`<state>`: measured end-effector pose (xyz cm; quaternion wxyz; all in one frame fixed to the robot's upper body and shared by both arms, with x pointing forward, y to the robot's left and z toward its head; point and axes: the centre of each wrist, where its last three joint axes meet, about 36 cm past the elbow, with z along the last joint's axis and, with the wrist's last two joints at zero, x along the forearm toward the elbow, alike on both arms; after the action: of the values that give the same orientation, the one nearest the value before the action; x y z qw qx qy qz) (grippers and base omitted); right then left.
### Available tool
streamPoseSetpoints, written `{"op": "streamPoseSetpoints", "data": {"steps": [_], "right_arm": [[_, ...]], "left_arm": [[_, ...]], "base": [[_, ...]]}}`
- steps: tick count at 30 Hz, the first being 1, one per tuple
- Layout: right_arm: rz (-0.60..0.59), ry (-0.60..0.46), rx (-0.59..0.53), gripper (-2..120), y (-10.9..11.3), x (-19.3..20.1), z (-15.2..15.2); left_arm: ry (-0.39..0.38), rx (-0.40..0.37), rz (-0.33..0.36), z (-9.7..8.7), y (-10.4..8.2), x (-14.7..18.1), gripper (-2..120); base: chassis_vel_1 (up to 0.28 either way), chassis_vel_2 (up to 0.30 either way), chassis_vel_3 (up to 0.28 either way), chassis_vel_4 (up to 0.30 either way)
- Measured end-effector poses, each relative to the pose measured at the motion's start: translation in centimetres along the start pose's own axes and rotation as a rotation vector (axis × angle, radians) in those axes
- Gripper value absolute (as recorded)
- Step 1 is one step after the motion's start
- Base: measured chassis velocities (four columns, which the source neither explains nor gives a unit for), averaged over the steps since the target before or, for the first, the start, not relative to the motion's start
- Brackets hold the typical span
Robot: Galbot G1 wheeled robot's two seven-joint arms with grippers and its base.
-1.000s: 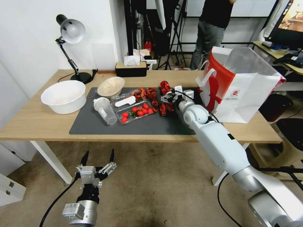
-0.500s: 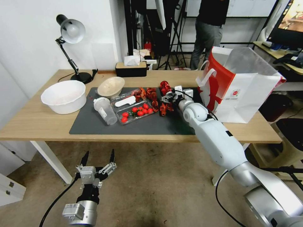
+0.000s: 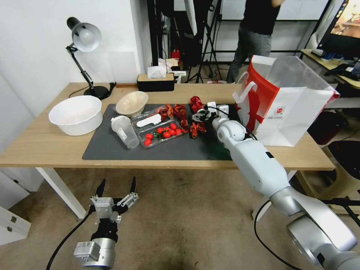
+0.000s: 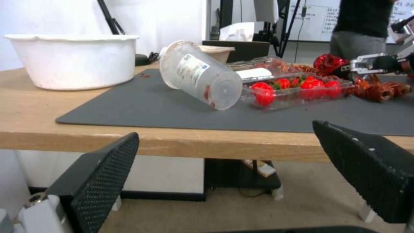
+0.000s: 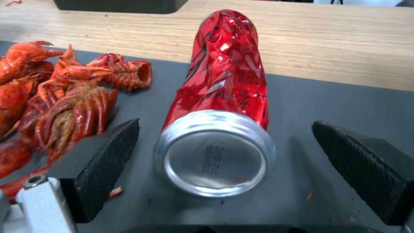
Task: Pick up the trash from the table and place it into the takeout bag.
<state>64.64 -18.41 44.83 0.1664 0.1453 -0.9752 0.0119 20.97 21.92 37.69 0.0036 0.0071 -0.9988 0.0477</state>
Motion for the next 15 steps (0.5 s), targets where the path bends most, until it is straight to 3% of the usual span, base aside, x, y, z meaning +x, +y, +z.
{"op": "streamPoseSetpoints", "data": {"steps": [15], "right_arm": [[-0.016,0.035,-0.006,100,0.1,-2.0,-0.2]], "left_arm": [[-0.008,0.003,-0.002,-0.1,0.1,-0.1,100]], "base": [[0.0,0.0,0.0,0.0]]}}
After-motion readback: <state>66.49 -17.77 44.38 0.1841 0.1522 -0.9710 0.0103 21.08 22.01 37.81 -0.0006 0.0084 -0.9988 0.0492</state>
